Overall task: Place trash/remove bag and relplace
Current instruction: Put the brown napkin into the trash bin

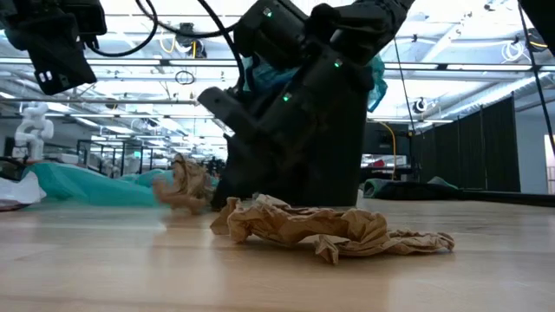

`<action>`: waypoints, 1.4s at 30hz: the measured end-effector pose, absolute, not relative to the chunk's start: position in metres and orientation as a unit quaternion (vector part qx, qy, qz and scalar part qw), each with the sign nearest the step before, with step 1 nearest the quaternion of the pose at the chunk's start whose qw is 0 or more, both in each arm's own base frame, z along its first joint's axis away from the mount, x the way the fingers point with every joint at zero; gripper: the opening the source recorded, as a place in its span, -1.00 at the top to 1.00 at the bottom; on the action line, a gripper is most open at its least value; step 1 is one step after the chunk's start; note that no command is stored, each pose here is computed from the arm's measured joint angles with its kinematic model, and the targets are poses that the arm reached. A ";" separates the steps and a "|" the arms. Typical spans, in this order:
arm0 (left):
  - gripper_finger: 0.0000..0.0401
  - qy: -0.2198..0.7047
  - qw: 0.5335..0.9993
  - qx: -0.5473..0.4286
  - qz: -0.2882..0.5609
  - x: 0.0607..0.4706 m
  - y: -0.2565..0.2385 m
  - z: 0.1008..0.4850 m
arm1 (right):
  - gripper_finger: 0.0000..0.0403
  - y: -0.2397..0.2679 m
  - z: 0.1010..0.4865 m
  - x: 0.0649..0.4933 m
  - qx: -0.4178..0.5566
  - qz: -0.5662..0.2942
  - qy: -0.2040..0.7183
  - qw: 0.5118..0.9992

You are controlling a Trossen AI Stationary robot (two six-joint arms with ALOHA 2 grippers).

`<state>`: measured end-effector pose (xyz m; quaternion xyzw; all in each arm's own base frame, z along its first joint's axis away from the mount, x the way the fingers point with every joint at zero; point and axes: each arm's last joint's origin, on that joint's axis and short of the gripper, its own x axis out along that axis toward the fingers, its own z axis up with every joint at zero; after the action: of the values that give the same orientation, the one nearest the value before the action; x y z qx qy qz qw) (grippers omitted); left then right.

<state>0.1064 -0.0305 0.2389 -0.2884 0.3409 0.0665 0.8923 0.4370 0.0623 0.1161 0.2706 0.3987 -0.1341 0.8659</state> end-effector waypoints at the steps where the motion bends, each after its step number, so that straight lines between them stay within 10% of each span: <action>1: 1.00 0.341 0.892 -0.289 0.067 0.106 -0.030 0.239 | 0.93 0.064 0.116 0.436 0.270 -0.130 0.403 0.865; 13: 1.00 0.342 0.892 -0.288 0.067 0.106 -0.030 0.239 | 1.00 0.126 0.201 0.388 0.256 -0.095 0.410 0.870; 26: 1.00 0.334 0.895 -0.286 0.074 0.107 -0.030 0.239 | 1.00 0.107 0.340 0.322 0.228 -0.173 0.176 0.942; 42: 1.00 0.331 0.892 -0.297 0.079 0.107 -0.030 0.240 | 0.97 -0.002 0.358 0.309 0.216 -0.299 0.183 0.911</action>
<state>0.1075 -0.0301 0.2395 -0.2973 0.3314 0.0792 0.8919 0.3089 -0.0022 0.3581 0.2161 0.1827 -0.2986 0.9115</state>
